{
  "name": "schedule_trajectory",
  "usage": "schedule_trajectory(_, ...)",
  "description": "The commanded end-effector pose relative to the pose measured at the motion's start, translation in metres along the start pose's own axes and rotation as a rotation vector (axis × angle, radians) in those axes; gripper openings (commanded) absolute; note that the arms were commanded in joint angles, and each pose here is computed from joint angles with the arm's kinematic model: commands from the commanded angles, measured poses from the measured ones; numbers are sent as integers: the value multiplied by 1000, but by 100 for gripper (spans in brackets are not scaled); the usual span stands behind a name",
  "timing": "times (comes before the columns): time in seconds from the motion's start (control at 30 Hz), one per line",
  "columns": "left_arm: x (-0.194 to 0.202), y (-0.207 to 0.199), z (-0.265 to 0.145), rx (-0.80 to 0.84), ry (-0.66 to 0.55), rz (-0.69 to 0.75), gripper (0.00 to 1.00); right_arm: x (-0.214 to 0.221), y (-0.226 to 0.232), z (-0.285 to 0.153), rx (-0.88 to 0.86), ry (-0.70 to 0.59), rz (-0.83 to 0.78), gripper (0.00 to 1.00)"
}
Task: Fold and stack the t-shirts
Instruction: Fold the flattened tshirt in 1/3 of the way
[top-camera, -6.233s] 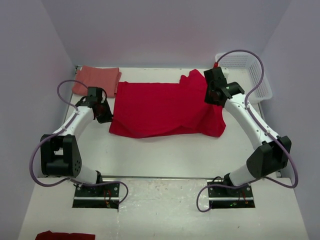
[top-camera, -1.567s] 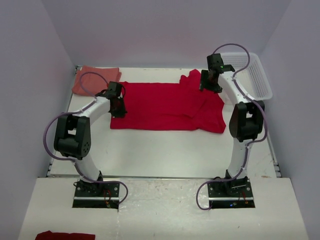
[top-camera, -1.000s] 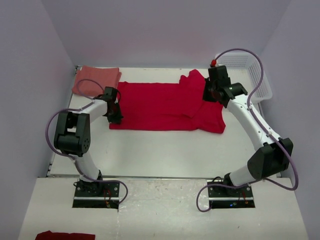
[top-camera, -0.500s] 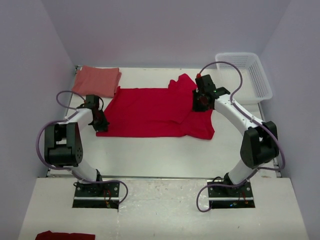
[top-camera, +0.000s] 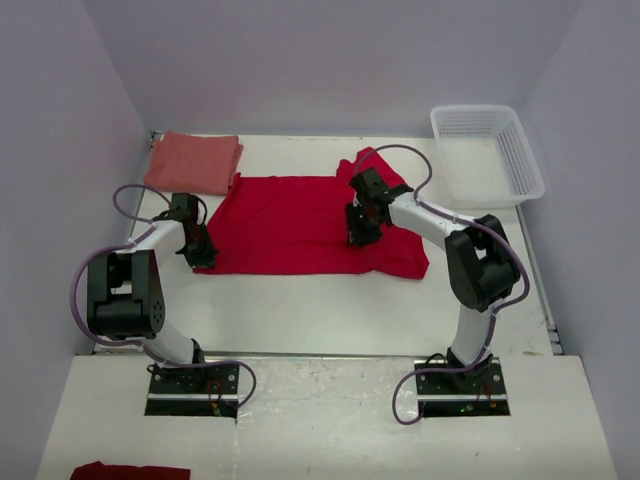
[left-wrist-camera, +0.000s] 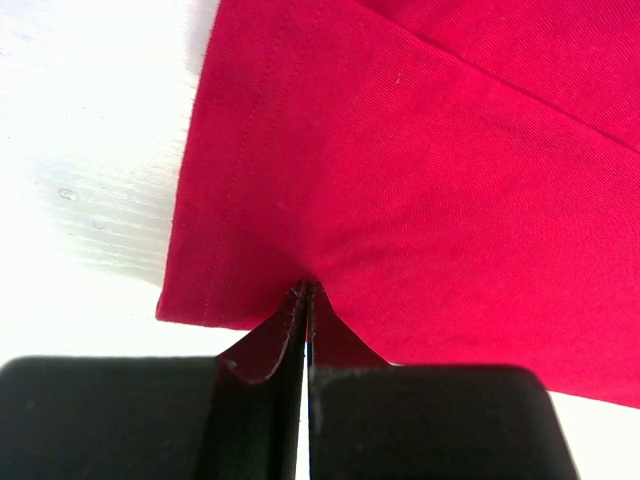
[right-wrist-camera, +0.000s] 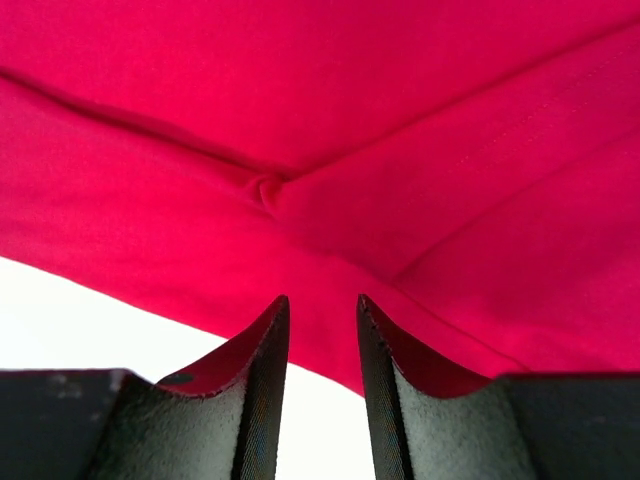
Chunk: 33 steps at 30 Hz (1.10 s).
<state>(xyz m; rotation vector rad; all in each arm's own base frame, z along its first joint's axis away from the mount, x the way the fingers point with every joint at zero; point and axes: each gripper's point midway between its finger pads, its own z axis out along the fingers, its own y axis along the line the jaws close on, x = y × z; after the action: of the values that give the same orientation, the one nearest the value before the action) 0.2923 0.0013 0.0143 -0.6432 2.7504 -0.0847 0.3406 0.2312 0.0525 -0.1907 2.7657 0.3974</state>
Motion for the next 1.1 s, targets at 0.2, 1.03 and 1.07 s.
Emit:
schedule_trajectory(0.2, -3, -13, -6, 87, -22, 35, 0, -25, -3, 8, 46, -50, -1, 36)
schedule_trajectory(1.03, -2, -23, -8, 147, -19, 41, 0, -9, -28, 20, 156, -18, 18, 33)
schedule_trajectory(1.07, -2, -23, -8, 145, -19, 43, 0, -7, -30, 20, 158, -19, 21, 33)
